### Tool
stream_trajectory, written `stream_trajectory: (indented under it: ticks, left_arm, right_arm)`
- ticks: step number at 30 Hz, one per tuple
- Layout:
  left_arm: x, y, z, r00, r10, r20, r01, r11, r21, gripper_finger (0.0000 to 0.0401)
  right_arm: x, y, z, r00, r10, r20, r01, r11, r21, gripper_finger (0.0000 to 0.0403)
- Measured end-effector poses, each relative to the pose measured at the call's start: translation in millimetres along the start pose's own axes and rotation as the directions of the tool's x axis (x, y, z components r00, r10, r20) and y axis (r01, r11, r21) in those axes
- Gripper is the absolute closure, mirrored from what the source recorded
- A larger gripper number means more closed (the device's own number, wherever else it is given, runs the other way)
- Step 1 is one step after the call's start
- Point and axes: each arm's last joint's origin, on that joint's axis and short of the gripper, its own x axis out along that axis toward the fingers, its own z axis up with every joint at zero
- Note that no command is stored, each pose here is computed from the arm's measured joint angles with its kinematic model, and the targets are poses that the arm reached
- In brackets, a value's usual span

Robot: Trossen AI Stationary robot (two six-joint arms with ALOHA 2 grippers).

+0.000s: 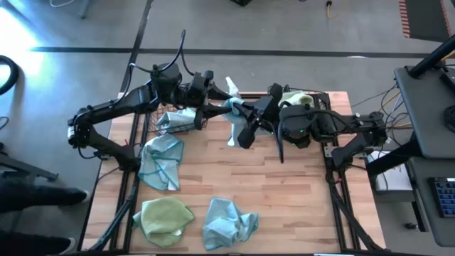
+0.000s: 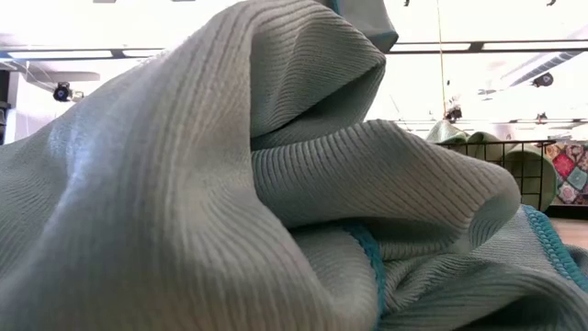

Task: Sort microfiber towel by color & place in baskets
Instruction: Put the blue microfiber cloth into the left wire basket

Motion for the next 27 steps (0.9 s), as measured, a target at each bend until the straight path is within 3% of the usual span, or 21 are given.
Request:
stream_trajectory:
  ticks: [12,27]
  left_arm:
    - [0.3,0.2,-3.9,0.999,0.001,-0.033,-0.002,1.000,-0.015,0.0240]
    - [0.3,0.2,-4.5,0.999,0.002,-0.040,-0.003,1.000,-0.022,0.0380]
  right_arm:
    - [7.4,7.2,-3.0,1.000,0.007,-0.006,-0.008,1.000,-0.017,0.0394]
    - [4.9,5.1,2.7,1.000,0.009,0.011,-0.009,1.000,-0.005,0.0394]
